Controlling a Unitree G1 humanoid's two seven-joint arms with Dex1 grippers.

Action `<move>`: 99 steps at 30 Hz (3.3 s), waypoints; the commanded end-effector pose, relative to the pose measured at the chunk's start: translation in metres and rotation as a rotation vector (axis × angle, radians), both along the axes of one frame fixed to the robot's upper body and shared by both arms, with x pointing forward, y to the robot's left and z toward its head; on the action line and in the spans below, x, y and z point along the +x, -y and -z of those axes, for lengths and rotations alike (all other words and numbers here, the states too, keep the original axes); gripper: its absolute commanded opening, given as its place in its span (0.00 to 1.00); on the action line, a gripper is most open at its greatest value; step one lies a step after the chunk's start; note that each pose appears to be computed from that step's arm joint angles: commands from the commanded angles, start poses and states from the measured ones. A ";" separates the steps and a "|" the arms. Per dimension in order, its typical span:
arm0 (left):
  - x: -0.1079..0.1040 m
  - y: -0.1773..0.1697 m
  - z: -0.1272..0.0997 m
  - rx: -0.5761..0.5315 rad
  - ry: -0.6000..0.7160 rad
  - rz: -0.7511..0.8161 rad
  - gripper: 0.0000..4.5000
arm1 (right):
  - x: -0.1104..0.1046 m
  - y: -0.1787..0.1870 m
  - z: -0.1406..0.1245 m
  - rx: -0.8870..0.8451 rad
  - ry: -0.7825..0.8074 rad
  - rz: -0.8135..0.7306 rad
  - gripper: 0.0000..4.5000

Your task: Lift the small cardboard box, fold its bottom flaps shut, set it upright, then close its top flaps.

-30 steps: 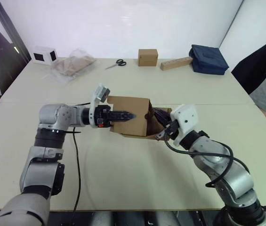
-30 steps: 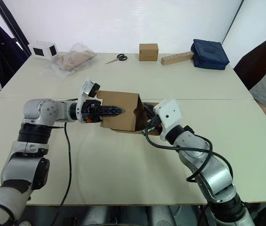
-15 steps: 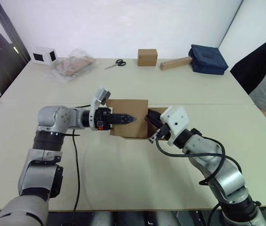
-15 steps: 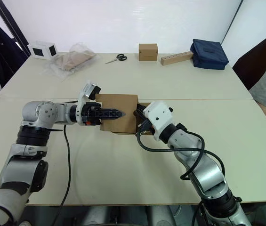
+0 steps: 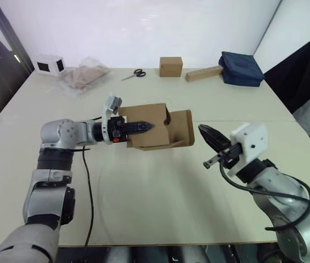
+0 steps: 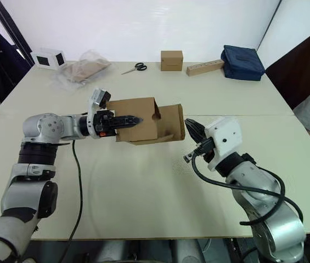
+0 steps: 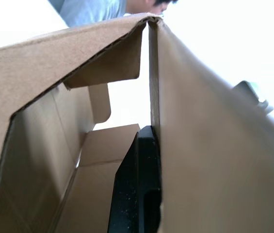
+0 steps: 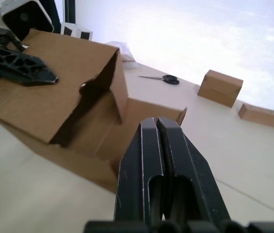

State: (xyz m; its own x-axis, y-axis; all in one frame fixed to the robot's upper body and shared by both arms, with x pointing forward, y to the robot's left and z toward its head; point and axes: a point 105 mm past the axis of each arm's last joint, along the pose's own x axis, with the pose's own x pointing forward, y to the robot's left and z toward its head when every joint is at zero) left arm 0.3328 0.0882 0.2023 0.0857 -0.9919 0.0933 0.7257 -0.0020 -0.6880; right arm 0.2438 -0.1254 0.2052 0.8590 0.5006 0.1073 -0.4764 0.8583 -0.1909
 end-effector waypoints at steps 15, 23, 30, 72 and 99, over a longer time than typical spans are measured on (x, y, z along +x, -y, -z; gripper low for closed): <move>-0.015 0.006 -0.020 -0.063 0.029 0.091 0.01 | 0.007 -0.022 0.023 0.018 -0.050 -0.065 0.00; -0.026 0.014 -0.018 -0.058 0.007 0.133 0.01 | 0.017 -0.043 0.019 -0.011 -0.022 -0.157 0.00; -0.022 0.017 -0.021 -0.067 0.019 0.114 0.01 | 0.018 -0.042 0.017 -0.026 -0.021 -0.173 0.00; -0.026 0.018 -0.032 -0.104 0.057 0.107 0.00 | 0.033 -0.007 0.009 0.808 -0.299 -0.295 0.78; -0.023 0.018 -0.026 -0.097 0.050 0.084 0.00 | 0.008 -0.030 -0.033 1.028 -0.303 -0.538 0.78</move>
